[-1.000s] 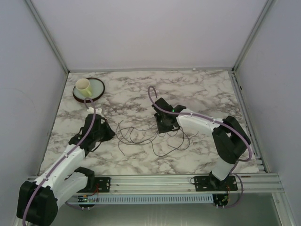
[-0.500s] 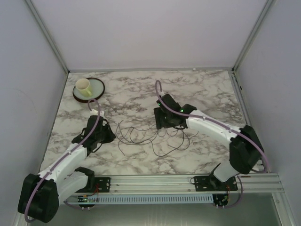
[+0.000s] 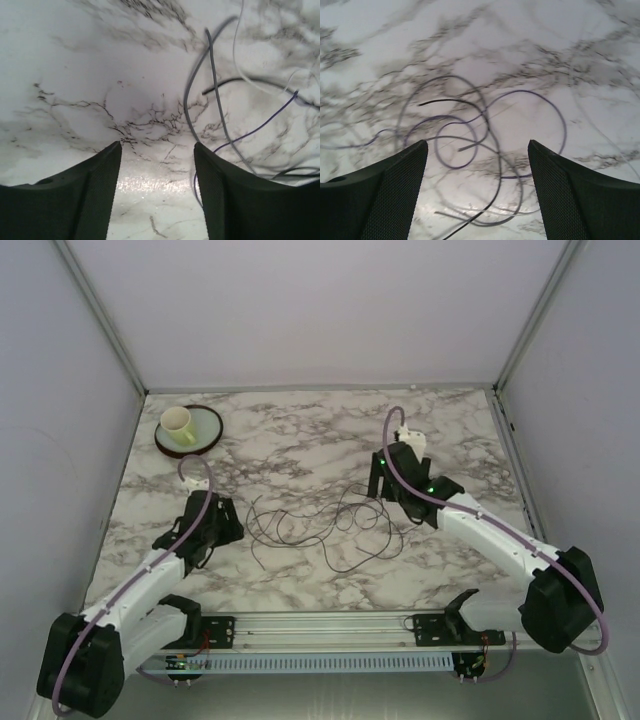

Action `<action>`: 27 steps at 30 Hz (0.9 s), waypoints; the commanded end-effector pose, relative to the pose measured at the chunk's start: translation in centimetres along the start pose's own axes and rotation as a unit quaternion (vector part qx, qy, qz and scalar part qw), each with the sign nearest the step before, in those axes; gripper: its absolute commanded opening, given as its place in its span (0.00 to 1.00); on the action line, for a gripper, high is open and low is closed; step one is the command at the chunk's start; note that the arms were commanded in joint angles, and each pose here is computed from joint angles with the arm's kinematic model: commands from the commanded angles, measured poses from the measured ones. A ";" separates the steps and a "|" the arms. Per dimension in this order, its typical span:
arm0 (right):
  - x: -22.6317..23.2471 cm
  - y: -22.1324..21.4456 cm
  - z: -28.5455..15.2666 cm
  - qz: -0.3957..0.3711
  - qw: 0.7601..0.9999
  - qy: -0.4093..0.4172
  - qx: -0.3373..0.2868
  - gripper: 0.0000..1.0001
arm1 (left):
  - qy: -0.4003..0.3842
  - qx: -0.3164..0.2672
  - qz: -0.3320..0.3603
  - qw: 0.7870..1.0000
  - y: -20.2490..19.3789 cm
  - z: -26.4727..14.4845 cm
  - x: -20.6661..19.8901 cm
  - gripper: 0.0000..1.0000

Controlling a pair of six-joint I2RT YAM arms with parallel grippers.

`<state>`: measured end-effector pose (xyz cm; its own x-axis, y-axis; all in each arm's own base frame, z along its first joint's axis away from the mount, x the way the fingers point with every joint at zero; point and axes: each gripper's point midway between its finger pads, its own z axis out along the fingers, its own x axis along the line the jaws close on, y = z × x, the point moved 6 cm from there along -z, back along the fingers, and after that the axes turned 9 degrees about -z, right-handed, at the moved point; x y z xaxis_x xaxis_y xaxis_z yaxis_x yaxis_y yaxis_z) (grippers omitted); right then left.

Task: Zip-tie the wires
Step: Straighten the cable at the center of the board, then pick up the ribbon at the center of the board.

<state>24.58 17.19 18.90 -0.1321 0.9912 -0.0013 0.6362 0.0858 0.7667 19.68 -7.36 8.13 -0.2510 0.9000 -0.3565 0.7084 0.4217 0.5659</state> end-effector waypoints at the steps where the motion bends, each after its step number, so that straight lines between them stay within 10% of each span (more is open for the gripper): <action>1: -2.2 1.2 1.2 0.066 0.997 -0.012 -0.029 0.80 | 0.028 -0.082 -0.015 0.996 2.6 -1.0 0.4 0.68; 8: -3.1 1.2 3.6 0.047 0.999 -0.016 -0.017 0.80 | 0.047 -0.202 -0.024 0.978 7.6 -4.3 -0.4 0.99; 27: -1.4 11.4 21.1 0.020 0.999 -0.023 -0.034 0.65 | -0.169 -0.289 0.002 0.942 12.9 -8.1 -7.7 1.00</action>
<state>44.39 18.41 13.29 -0.0407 0.9991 -0.0114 0.6275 0.0345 0.7779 24.76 -7.44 21.83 -0.0317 0.8613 -0.5071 0.2611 0.4969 0.8276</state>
